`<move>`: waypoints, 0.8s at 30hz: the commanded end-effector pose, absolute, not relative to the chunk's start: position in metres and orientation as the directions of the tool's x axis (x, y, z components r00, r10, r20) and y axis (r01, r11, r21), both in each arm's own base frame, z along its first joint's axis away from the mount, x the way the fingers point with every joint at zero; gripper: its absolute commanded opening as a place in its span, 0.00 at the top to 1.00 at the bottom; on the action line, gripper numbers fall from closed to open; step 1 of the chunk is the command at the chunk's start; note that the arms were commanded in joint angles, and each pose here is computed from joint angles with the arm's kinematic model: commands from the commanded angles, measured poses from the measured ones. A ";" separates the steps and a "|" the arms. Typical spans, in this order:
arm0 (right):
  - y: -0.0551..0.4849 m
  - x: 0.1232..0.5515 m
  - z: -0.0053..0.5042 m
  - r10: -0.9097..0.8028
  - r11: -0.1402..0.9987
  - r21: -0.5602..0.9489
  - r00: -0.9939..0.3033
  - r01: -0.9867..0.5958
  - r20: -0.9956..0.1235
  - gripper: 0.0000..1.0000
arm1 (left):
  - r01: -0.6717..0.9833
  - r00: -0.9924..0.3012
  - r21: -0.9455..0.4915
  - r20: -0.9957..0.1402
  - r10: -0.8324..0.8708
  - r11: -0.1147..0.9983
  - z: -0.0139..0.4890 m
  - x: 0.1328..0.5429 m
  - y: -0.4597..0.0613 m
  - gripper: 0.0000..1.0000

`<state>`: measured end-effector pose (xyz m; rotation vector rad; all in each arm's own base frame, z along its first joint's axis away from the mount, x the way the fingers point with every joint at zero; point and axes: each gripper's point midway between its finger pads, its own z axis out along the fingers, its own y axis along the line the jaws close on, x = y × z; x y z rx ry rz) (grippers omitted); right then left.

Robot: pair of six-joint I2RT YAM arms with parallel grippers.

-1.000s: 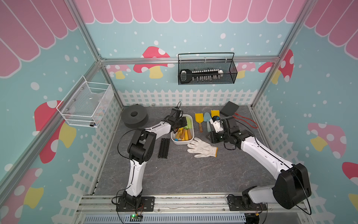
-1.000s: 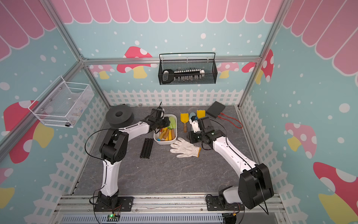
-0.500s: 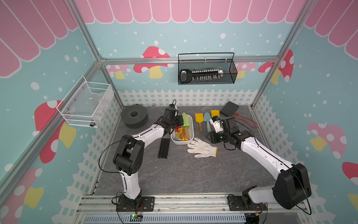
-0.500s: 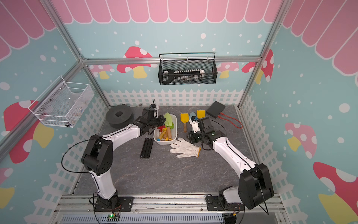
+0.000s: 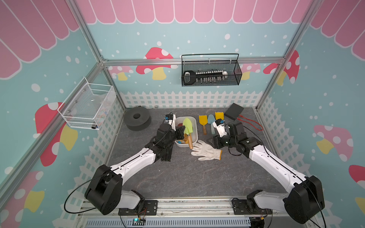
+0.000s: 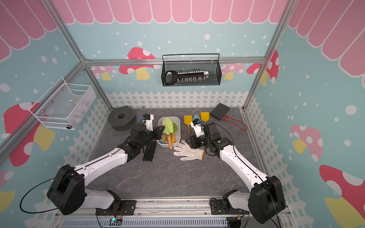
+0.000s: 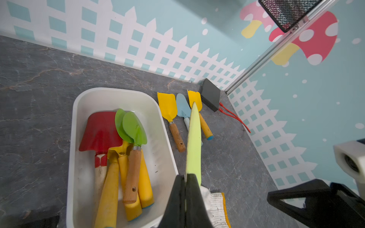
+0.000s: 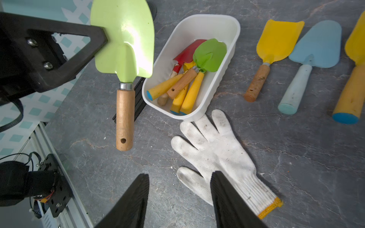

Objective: Take the shovel out of the storage box
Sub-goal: Pick up the shovel from the storage box.

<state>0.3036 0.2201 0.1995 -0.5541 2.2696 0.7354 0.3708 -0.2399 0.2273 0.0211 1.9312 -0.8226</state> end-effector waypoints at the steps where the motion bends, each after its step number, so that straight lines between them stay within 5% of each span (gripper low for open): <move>1: 0.232 0.286 0.196 -0.230 0.718 0.339 -0.667 -0.608 -0.708 0.43 | 0.416 -0.402 -0.547 -0.827 -0.393 0.726 0.255 0.360 -0.243 1.00; 12: 0.266 0.255 0.186 -0.291 0.745 0.292 -0.686 -0.600 -0.667 0.43 | 0.501 -0.404 -0.560 -0.826 -0.393 0.660 0.251 0.332 -0.260 1.00; 24: 0.290 0.269 0.183 -0.229 0.790 0.291 -0.699 -0.540 -0.677 0.43 | 0.507 -0.410 -0.568 -0.821 -0.398 0.648 0.253 0.326 -0.259 1.00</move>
